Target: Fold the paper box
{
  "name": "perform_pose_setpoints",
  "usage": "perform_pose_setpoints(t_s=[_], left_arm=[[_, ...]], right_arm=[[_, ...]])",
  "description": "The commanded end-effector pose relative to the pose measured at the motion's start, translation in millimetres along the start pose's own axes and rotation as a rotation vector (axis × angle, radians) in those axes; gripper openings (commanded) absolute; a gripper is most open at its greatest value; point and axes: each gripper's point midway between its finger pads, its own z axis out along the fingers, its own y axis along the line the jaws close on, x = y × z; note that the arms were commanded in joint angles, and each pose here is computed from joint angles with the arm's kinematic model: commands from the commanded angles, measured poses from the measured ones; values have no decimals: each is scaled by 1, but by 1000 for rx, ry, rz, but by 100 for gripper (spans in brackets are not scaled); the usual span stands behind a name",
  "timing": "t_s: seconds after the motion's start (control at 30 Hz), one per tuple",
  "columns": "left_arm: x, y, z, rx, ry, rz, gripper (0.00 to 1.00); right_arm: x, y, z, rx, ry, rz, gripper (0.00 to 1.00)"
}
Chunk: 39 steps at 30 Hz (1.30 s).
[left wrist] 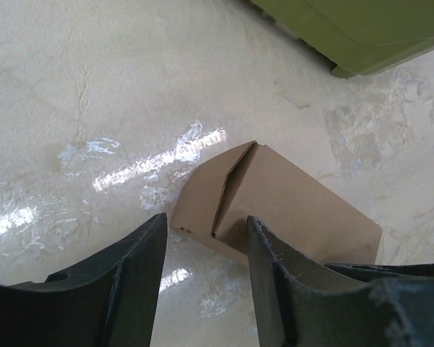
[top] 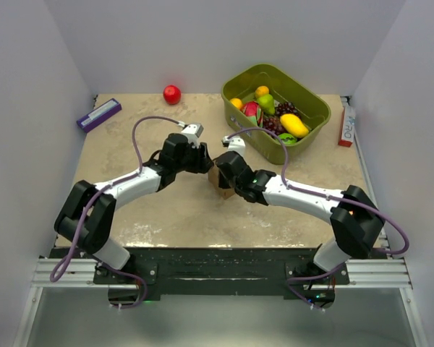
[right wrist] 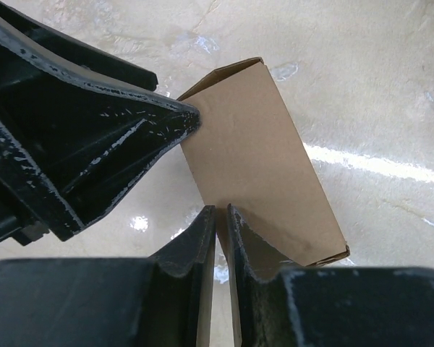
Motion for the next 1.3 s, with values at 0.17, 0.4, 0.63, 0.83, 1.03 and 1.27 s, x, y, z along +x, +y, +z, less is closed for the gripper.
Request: perform_pose_setpoints(t_s=[0.17,0.4,0.63,0.83,1.03,1.27], left_arm=[[-18,1,2,-6,-60,6,51],[-45,-16,-9,43,-120,13,51],[-46,-20,-3,68,-123,14,51],[-39,-18,3,74,-107,11,49],[-18,-11,6,62,-73,-9,48],[6,2,5,28,-39,-43,46]], right_arm=[[7,-11,-9,26,33,-25,25],[-14,-12,-37,23,30,-43,41],[-5,-15,-41,11,55,-36,29],[3,-12,-29,15,80,-53,22],[26,-25,-26,51,134,-58,18],[57,-38,-22,81,208,-51,17]])
